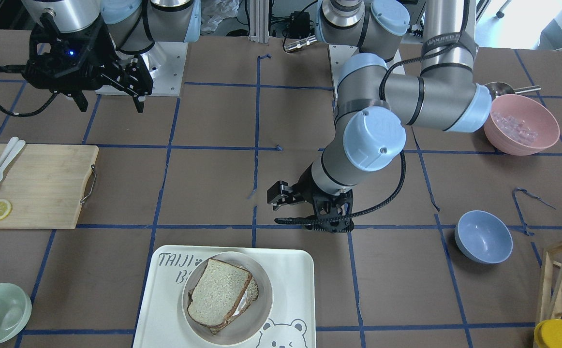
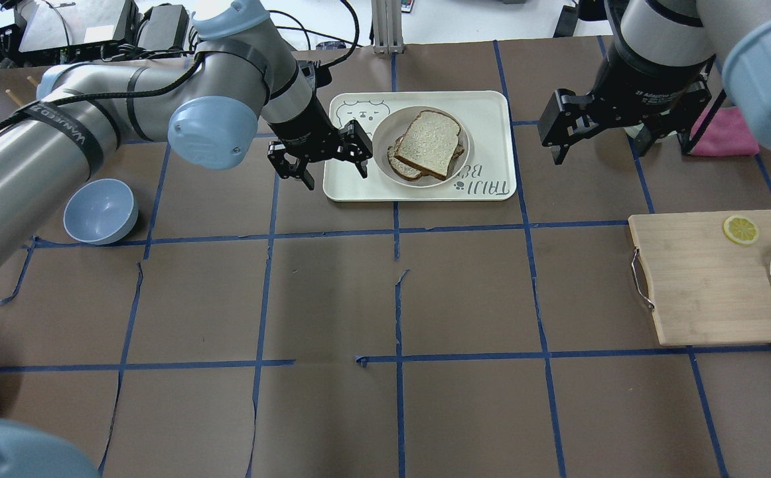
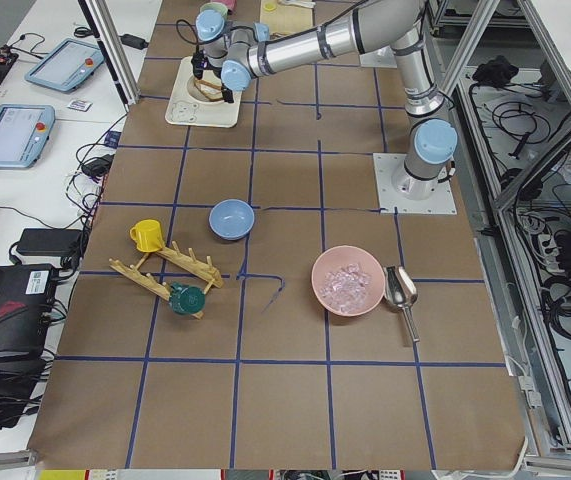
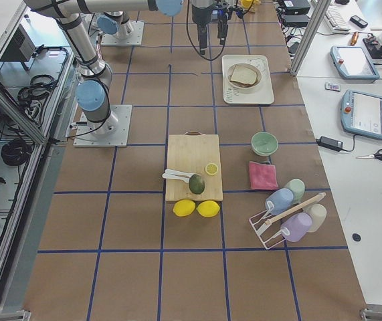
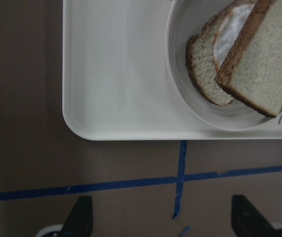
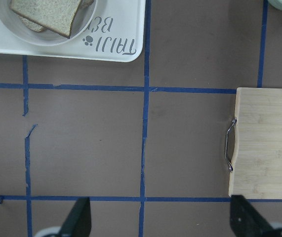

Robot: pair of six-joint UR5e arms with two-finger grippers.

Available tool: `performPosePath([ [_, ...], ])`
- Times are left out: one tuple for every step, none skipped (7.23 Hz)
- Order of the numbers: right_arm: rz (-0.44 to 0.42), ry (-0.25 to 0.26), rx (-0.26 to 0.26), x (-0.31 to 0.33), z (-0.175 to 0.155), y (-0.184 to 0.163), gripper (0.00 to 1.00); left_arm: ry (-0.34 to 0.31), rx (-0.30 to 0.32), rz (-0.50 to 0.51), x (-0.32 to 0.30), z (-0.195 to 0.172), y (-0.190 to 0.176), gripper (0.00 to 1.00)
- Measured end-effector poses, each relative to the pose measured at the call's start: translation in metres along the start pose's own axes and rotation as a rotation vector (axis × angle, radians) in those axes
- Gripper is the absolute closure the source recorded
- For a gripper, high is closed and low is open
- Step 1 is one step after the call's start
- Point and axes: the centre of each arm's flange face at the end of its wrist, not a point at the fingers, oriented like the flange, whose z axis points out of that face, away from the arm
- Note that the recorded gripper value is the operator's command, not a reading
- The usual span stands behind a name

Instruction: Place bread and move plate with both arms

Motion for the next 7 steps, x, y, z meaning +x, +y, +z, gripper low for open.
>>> performPosePath([
  [0.000,-0.001,0.003,0.000,0.000,0.000,0.00,-0.022,-0.020,-0.001,0.000,-0.017,0.028,0.00],
  [0.000,0.000,0.005,0.000,-0.001,-0.001,0.00,-0.041,-0.030,0.000,0.000,-0.032,0.054,0.00],
  [0.000,0.002,0.006,0.000,0.000,-0.001,0.00,-0.059,-0.027,0.005,-0.002,-0.045,0.082,0.00],
  [0.001,0.004,0.005,0.001,0.000,-0.001,0.00,-0.066,-0.014,0.012,-0.004,-0.056,0.109,0.00],
  [0.001,0.005,0.005,0.001,0.000,-0.001,0.00,-0.074,-0.002,0.017,-0.006,-0.063,0.131,0.00],
  [0.002,0.006,0.005,0.001,0.000,-0.001,0.00,-0.092,0.006,0.019,-0.008,-0.071,0.146,0.00],
  [0.002,0.008,0.004,0.001,-0.001,-0.001,0.00,-0.118,0.001,0.017,-0.008,-0.088,0.154,0.00],
])
